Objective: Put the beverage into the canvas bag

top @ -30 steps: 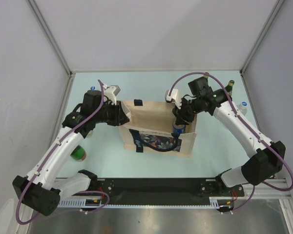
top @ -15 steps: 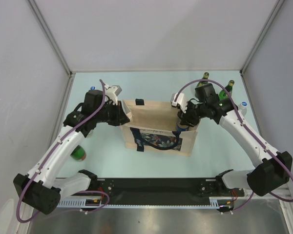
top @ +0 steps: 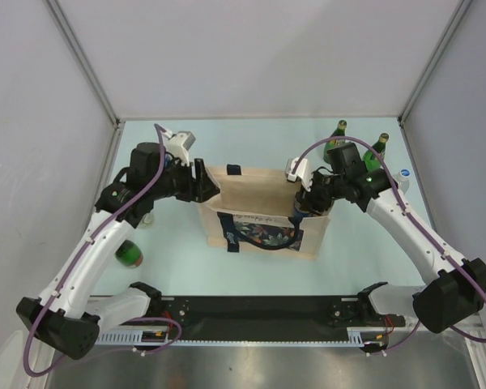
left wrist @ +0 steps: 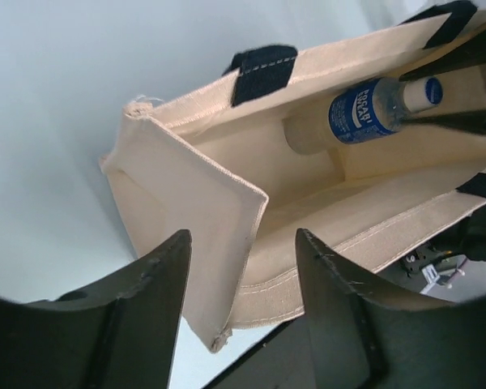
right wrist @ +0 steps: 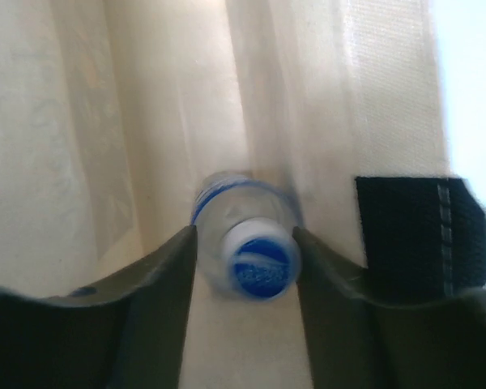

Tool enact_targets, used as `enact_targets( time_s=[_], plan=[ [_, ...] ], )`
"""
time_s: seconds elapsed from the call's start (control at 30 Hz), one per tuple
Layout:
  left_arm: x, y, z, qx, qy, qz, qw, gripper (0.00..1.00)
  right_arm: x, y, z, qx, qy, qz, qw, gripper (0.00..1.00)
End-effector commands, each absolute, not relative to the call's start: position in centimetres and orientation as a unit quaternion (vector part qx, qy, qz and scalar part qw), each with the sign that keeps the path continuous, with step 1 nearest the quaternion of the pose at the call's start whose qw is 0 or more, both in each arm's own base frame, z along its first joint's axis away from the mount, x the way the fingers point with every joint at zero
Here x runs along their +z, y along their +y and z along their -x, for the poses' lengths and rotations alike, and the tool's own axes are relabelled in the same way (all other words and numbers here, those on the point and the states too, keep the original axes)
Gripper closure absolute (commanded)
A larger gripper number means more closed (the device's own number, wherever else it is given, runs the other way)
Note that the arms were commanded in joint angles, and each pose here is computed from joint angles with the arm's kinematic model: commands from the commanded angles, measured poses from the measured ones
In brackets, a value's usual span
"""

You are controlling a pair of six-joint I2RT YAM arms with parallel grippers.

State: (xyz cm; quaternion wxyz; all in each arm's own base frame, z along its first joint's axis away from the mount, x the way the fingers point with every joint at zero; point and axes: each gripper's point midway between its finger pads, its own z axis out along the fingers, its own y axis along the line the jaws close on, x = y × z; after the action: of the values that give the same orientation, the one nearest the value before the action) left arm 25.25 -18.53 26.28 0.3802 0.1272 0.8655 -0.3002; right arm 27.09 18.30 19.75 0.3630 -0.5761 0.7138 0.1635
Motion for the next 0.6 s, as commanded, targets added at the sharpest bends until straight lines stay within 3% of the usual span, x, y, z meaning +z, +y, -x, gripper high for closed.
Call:
enact_targets(
  time_s=[0.0,0.07,0.33,0.57],
  plan=[
    [31.7,-17.3,-26.2,-0.286,0.830,-0.107,0.467,0.33,19.2,17.1,-27.0,0.146,0.720,0.583,0.346,0.39],
    [32.1,-16.7,-26.4,-0.273,0.828,-0.096,0.481,0.26,19.9,17.4,-26.8,0.156,0.718,0.581,0.351,0.31],
    [33.9,-14.2,-27.3,-0.226,0.814,-0.054,0.533,0.15,23.9,18.8,-26.5,0.192,0.699,0.571,0.386,0.30],
    [33.8,-12.2,-28.3,-0.180,0.816,-0.009,0.549,0.12,28.4,20.7,-25.1,0.251,0.663,0.567,0.420,0.30]
  ],
)
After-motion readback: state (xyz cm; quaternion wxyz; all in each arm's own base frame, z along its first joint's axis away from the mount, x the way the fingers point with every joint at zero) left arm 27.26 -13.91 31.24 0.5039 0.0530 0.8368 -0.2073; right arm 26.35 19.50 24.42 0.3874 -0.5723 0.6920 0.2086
